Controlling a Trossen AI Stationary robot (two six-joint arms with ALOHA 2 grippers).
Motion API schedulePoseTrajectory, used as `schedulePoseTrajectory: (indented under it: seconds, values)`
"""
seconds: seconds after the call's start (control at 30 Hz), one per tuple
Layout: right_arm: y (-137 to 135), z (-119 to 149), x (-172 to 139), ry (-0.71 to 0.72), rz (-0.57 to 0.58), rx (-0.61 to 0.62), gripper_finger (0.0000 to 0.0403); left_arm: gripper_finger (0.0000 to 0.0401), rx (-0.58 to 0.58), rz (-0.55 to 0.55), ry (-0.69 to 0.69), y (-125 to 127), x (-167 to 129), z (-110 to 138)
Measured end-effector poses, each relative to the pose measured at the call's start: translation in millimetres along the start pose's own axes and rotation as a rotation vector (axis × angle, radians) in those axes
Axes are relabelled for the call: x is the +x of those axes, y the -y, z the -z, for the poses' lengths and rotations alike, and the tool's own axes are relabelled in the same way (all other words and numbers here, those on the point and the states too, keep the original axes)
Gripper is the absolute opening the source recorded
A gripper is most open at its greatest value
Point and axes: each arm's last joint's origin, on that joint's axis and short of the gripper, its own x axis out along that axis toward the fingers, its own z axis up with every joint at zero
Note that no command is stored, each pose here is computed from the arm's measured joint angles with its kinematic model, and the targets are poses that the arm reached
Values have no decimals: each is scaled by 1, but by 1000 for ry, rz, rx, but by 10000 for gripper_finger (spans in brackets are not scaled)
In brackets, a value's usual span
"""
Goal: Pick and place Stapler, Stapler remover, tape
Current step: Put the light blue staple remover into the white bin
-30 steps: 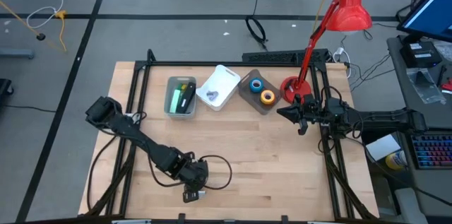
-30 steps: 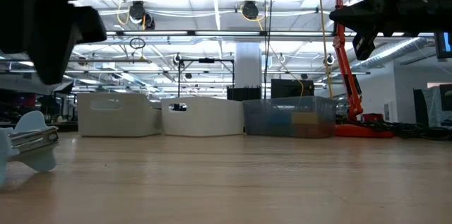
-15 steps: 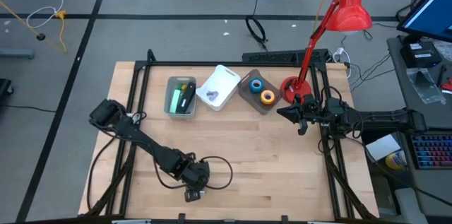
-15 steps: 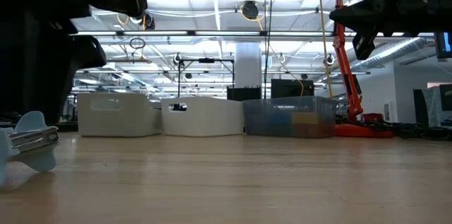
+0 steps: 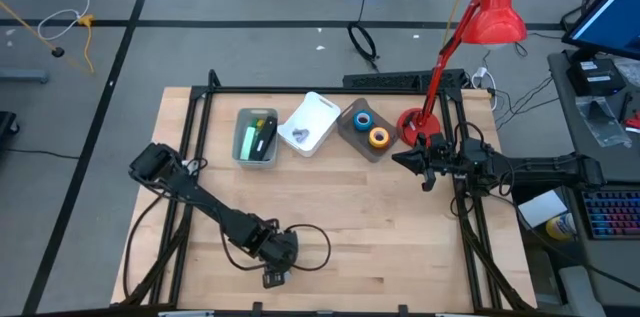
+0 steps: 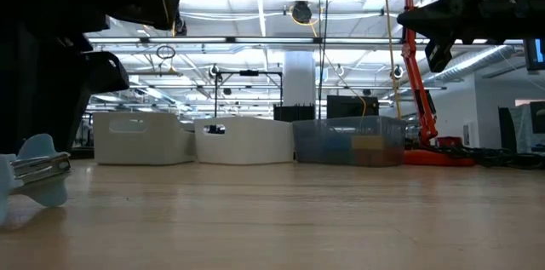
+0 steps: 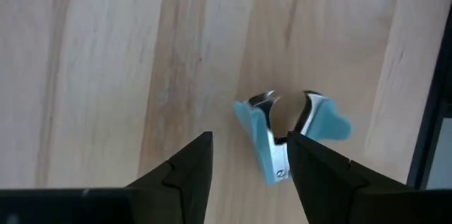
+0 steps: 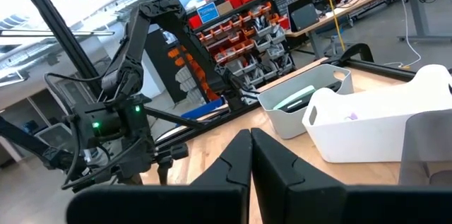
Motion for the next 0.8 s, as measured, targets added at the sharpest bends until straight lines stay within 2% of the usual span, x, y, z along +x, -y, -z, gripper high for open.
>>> schedulePoseTrajectory:
  seconds: [0.23, 0.57, 0.73, 0.8]
  values:
    - [0, 0, 0, 0, 0, 0, 1, 167, 0, 1, 0, -1, 0, -1]
    - [0, 0, 0, -1, 0, 0, 1, 75, -8, 2, 8, -2, 0, -3]
    - [0, 0, 0, 0, 0, 0, 1, 15, 1, 4, 7, -1, 0, -2]
    - [0, 0, 0, -1, 0, 0, 1, 7, 0, 5, 8, 0, -1, -2]
